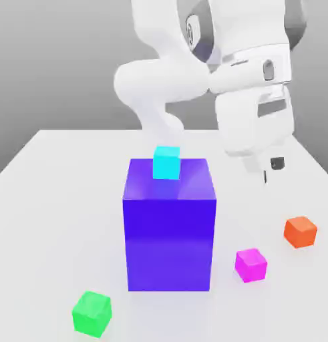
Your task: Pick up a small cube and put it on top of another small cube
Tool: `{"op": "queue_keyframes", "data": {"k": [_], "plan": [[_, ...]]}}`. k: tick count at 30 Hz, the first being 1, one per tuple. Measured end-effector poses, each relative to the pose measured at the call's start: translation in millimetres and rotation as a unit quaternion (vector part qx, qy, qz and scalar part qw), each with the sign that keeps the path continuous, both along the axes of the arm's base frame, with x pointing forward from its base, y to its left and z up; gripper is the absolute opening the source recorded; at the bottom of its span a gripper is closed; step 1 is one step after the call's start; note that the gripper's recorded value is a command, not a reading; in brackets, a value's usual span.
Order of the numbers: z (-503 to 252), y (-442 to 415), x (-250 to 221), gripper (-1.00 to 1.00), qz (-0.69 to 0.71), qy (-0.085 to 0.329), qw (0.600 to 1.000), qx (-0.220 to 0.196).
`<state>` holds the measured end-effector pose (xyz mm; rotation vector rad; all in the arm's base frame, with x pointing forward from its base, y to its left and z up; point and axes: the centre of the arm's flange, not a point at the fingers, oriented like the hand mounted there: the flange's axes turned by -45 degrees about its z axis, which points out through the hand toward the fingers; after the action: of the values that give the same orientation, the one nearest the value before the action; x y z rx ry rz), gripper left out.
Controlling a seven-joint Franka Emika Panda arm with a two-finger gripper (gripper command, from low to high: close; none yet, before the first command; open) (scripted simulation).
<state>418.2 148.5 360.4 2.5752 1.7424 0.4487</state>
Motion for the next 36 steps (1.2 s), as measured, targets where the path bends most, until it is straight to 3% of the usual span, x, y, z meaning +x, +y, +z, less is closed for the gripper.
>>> {"op": "queue_keyframes", "data": {"k": [5,11,17,18,25,32,36], "plan": [[-79.6,25.1,-32.1,0.00,0.141,0.039,0.988,-0.051],[-161.4,39.9,-84.1,0.00,0.305,0.080,0.943,-0.108],[-219.7,37.1,-87.6,0.00,0.321,0.085,0.936,-0.116],[-228.9,36.9,-88.6,-1.00,0.321,0.085,0.936,-0.115],[-230.9,36.7,-89.0,-1.00,0.321,0.087,0.936,-0.115],[-174.1,40.3,-89.0,-1.00,0.328,0.085,0.934,-0.115],[-160.8,55.3,-58.5,-1.00,0.340,0.074,0.930,-0.118]]}}
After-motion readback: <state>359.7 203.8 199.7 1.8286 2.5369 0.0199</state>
